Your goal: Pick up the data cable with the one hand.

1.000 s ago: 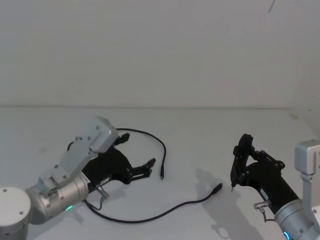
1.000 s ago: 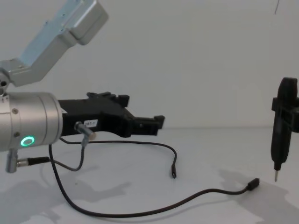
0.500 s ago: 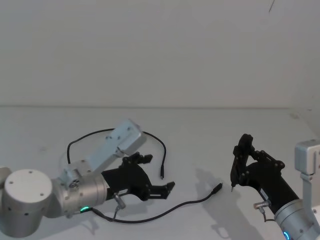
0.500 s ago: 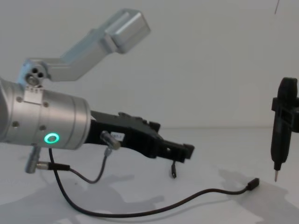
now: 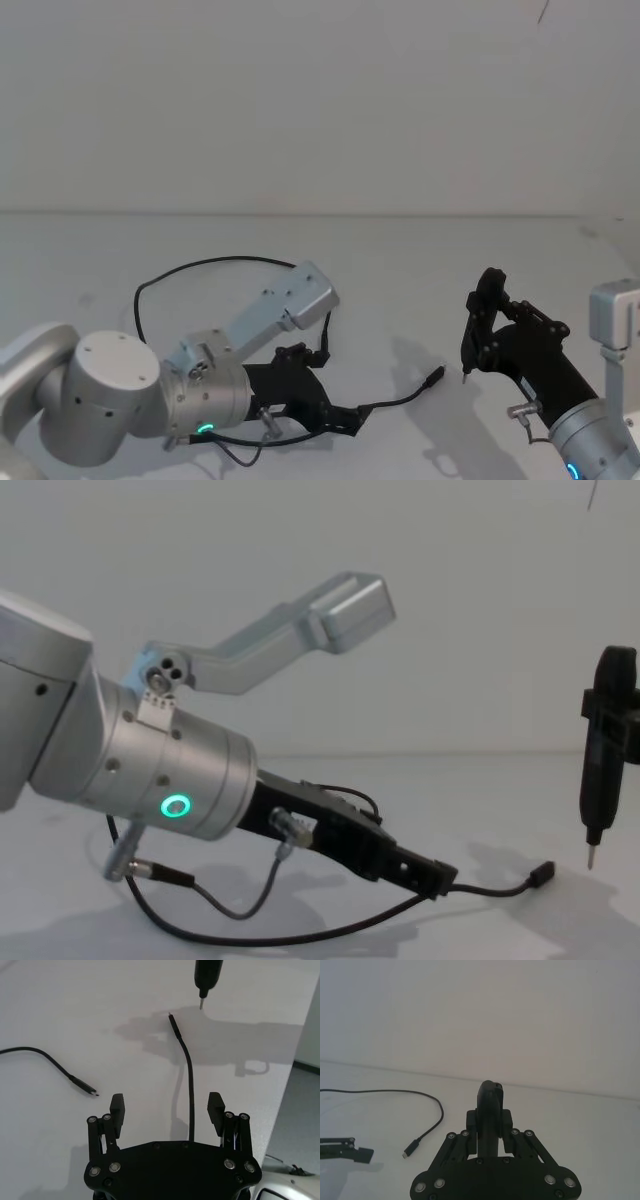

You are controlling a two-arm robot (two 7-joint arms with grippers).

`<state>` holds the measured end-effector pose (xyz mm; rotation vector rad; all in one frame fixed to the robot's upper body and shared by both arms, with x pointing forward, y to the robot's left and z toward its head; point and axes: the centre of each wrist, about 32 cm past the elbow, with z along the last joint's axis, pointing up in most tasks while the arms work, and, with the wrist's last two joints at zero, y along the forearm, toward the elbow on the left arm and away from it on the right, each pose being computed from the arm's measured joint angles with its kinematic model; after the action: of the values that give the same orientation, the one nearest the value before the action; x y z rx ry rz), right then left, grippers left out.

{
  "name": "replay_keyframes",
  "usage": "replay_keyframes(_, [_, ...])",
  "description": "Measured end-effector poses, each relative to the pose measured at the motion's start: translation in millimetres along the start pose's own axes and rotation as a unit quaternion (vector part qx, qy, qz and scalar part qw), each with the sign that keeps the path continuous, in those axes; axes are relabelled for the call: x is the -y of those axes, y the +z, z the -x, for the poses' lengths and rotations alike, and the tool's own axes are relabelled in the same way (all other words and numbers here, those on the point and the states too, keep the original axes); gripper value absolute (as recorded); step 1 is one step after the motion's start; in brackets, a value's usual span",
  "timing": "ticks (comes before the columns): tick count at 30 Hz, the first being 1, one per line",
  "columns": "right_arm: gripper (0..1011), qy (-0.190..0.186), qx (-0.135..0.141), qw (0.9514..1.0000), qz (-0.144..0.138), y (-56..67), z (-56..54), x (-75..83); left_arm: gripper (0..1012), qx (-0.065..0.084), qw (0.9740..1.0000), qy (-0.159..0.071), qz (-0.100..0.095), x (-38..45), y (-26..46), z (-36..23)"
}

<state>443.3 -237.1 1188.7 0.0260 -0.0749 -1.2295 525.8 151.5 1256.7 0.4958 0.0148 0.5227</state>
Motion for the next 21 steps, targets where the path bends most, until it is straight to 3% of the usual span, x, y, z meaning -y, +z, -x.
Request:
replay_keyframes(13, [279,0.000,0.000,1.0000,0.000,0.0,0.0,0.0,972,-0.002,0.9994,-0.013,-0.031,16.4,5.5,3.3])
replay_keyframes(21, [279,0.000,0.000,1.0000,0.000,0.0,0.0,0.0,774,-0.002,0.9991,-0.016,-0.039,20.7,7.2,4.3])
